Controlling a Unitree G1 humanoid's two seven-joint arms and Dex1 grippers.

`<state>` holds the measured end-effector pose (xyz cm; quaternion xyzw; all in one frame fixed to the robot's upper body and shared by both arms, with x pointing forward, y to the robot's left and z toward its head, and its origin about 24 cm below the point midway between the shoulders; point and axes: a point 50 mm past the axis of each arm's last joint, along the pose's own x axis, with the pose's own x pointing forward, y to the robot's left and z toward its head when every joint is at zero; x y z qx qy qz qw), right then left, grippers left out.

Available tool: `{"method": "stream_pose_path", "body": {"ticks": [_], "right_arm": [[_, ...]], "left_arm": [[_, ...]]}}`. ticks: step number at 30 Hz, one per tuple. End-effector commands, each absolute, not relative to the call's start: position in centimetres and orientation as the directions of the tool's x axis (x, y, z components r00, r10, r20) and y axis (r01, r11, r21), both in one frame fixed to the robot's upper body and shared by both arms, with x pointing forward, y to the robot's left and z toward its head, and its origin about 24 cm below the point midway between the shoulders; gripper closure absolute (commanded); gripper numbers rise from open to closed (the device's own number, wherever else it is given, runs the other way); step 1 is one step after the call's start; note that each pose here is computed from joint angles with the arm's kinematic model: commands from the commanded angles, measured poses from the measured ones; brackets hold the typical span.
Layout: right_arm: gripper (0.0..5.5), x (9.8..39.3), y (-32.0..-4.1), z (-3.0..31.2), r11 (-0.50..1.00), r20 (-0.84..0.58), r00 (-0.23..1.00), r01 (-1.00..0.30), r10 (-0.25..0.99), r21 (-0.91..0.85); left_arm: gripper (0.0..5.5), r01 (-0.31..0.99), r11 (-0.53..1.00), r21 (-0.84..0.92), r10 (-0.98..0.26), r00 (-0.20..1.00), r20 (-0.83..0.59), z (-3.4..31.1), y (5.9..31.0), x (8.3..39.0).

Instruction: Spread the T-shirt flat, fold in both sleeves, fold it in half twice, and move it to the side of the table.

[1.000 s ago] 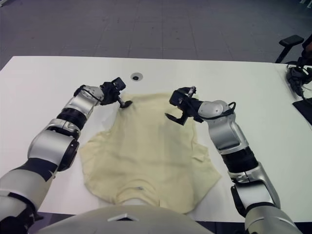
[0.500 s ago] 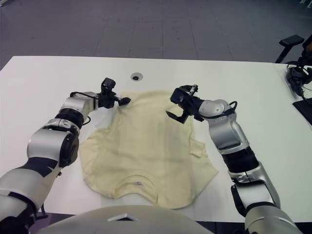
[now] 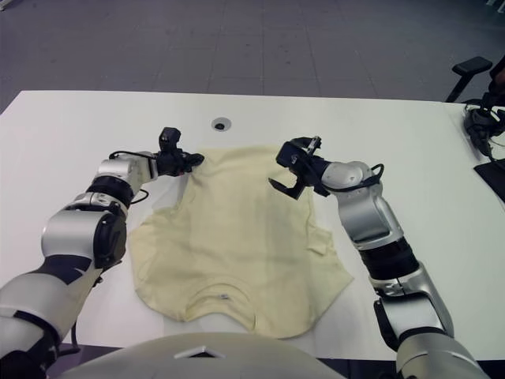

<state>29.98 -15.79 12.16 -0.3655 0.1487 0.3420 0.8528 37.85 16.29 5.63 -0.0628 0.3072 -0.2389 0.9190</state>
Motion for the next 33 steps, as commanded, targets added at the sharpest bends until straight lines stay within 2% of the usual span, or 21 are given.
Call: {"method": "stream_pose_path", "body": {"ticks": [1, 7, 10, 14, 17, 19, 22, 27, 33], "right_arm": [[0.1, 30.1, -15.8, 12.2, 0.504, -0.501, 0.725, -0.689, 0.473, -0.521], [0.1, 30.0, -15.9, 11.9, 0.51, -0.504, 0.725, -0.689, 0.469, -0.515], [0.1, 29.8, -16.0, 11.8, 0.513, -0.508, 0.725, -0.688, 0.465, -0.513], [0.1, 29.3, -16.4, 11.5, 0.521, -0.518, 0.724, -0.689, 0.455, -0.504], [0.1, 29.3, -16.5, 11.3, 0.528, -0.52, 0.726, -0.686, 0.449, -0.501], [0.1, 29.4, -16.3, 11.5, 0.528, -0.515, 0.728, -0.684, 0.452, -0.503], [0.1, 29.5, -16.3, 11.7, 0.527, -0.51, 0.73, -0.682, 0.454, -0.507], [0.1, 29.4, -16.5, 11.4, 0.529, -0.519, 0.729, -0.683, 0.448, -0.503], [0.1, 28.7, -16.6, 10.4, 0.511, -0.555, 0.708, -0.703, 0.436, -0.495]], "left_arm": [[4.36, 0.401, 0.872, -0.282, -0.49, 0.689, -0.534, 5.5, 16.0, 37.8], [5.38, 0.448, 0.85, -0.277, -0.527, 0.703, -0.479, 6.4, 15.7, 38.2], [5.47, 0.558, 0.814, -0.161, -0.566, 0.698, -0.439, 7.3, 15.5, 38.4], [5.47, 0.824, 0.548, 0.147, -0.689, 0.544, -0.48, 6.8, 13.2, 36.2], [5.47, 0.917, 0.262, 0.302, -0.684, 0.397, -0.613, 4.0, 11.5, 32.6], [5.47, 0.939, 0.144, 0.312, -0.637, 0.329, -0.698, 1.8, 11.1, 30.5], [5.01, 0.931, 0.159, 0.329, -0.596, 0.357, -0.719, 1.0, 11.2, 29.8], [4.27, 0.903, 0.313, 0.294, -0.66, 0.43, -0.616, 4.1, 11.1, 31.3], [3.31, 0.938, 0.327, 0.115, -0.774, 0.336, -0.536, 8.8, 11.8, 31.7]]}}
